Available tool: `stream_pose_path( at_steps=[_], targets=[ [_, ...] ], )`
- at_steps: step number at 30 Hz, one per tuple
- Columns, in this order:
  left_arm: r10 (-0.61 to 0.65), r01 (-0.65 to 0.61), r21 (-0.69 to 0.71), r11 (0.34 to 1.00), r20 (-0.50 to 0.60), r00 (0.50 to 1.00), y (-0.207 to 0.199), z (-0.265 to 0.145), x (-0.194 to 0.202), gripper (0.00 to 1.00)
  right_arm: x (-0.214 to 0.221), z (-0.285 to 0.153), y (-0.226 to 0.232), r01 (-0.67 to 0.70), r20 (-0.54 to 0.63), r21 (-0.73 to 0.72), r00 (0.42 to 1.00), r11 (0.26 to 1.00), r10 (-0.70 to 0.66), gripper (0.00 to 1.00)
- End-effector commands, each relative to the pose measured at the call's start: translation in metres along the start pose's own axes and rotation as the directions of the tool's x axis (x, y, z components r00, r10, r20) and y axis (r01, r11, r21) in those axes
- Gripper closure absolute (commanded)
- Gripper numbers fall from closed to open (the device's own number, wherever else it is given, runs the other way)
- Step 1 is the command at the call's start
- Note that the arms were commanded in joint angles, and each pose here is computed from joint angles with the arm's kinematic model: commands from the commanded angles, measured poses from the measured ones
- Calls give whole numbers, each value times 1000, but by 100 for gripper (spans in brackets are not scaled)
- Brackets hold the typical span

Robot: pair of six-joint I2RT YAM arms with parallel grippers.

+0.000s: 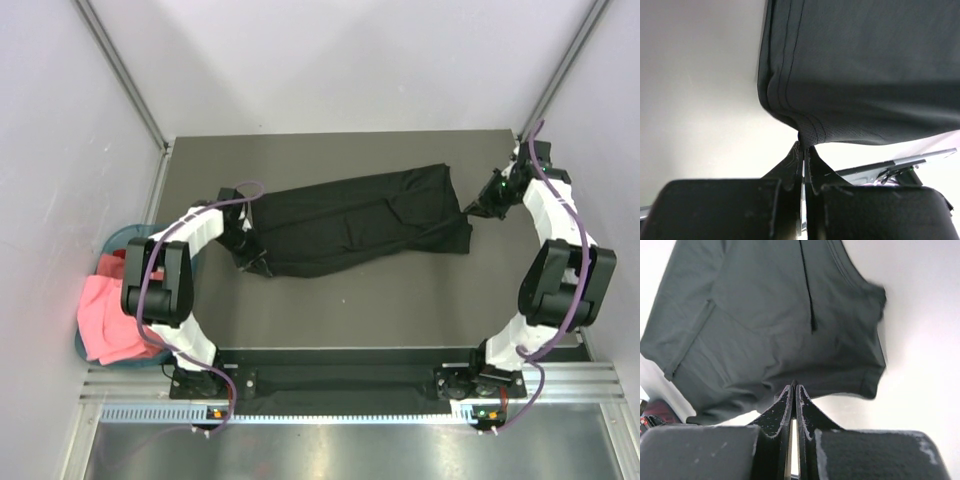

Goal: Fold and stack the t-shirts
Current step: Fold the tshirt

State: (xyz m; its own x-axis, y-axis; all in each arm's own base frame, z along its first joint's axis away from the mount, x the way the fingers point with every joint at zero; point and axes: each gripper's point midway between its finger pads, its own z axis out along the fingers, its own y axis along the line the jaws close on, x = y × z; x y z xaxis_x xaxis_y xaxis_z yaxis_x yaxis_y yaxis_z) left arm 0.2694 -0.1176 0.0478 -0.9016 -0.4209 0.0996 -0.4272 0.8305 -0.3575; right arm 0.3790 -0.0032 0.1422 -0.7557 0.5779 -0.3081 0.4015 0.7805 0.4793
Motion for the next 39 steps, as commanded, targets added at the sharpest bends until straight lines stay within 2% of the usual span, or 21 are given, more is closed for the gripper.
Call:
stream_pose_path(
  at_steps=[1, 8, 24, 39],
  targets=[
    [0, 1, -29, 1000, 20, 1000, 1, -7, -15, 100, -25, 3, 20, 37, 37, -56, 999, 998, -35, 100],
    [-19, 21, -40, 999, 53, 998, -2, -11, -44, 100, -44, 20, 41, 94, 16, -98, 996, 991, -93, 100],
    [-35, 36, -11, 999, 67, 997, -18, -5, -91, 100, -72, 67, 50, 112, -35, -107, 993, 988, -116, 100],
    [-44, 46, -32, 998, 57, 997, -17, 3, -101, 100, -76, 98, 56, 112, -70, -133, 990, 985, -122, 100]
  ],
)
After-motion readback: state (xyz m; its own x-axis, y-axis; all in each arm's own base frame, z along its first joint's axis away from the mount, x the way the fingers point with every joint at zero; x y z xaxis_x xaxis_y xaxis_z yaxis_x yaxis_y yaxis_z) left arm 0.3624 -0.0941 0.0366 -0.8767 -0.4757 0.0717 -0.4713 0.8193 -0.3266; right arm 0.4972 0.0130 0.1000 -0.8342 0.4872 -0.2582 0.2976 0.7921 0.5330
